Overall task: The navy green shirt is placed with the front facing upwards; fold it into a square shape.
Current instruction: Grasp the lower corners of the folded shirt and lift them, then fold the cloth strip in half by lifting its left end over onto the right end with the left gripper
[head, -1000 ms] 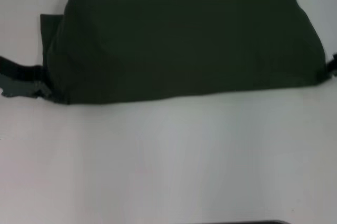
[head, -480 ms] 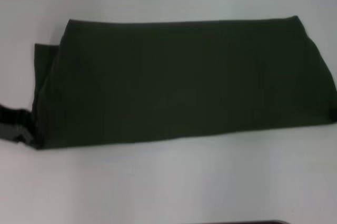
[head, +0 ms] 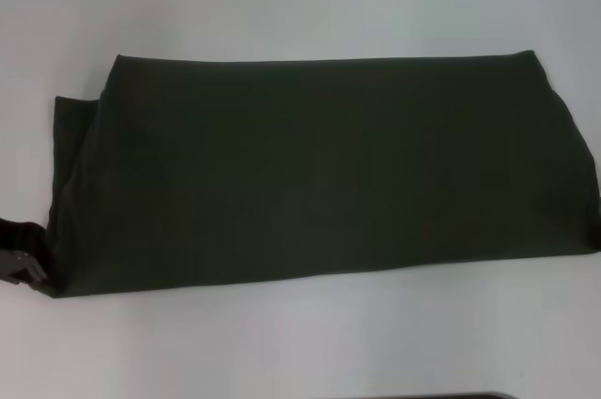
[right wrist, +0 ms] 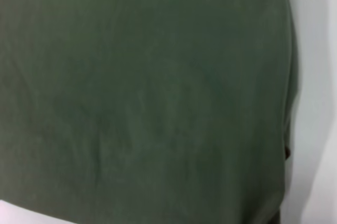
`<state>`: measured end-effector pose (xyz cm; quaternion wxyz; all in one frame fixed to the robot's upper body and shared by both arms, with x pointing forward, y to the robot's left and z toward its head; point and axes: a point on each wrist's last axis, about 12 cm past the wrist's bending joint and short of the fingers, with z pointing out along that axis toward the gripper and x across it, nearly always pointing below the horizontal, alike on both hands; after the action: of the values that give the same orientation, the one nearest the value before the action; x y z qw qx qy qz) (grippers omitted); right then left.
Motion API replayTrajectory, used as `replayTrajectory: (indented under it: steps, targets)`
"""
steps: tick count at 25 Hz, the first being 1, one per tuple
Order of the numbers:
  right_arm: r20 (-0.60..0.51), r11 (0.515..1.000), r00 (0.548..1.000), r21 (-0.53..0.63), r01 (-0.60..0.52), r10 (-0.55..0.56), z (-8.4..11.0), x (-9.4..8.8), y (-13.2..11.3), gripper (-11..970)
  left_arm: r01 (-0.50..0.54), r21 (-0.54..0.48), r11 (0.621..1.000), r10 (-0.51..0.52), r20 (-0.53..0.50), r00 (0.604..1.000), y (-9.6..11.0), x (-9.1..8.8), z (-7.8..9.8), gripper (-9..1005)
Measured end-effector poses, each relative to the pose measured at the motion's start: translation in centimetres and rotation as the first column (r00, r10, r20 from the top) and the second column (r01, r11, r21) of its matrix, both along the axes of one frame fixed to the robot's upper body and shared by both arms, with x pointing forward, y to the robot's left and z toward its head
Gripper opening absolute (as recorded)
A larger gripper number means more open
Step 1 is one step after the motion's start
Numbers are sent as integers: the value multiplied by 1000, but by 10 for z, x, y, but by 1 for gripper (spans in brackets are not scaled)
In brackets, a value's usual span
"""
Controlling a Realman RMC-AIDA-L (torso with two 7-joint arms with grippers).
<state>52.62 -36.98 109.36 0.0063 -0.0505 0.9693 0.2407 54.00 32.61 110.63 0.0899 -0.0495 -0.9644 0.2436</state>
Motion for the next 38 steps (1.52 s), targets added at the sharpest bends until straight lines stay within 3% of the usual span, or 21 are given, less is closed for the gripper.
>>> replayTrajectory:
  steps: [16, 25, 27, 34, 36, 38]
  targets:
    - [-4, 1000, 1000, 12, 9, -9, -2, -2, 2, 10, -6, 0, 1000, 6, -5, 1000, 0, -1, 0, 152]
    - [15, 1000, 999, 7, 30, -30, 3, 2, -3, 18, -109, 57, 992, 106, 58, 993, 22, -2, 10, 162]
    - [23, 999, 999, 8, 40, -40, 6, 3, -6, 20, -109, 57, 992, 106, 58, 993, 22, -2, 10, 230]
    - [111, 992, 986, 49, 119, -124, 34, 9, -33, 401, -150, 85, 985, 134, 166, 977, 35, 9, 37, 483]
    - [213, 980, 965, 157, 119, -151, 51, 15, -37, 490, -154, 56, 986, 140, 205, 969, 35, 15, 45, 566]
    - [258, 972, 952, 206, 111, -164, 56, 17, -36, 569, -141, 10, 990, 135, 237, 962, 30, 20, 50, 608]
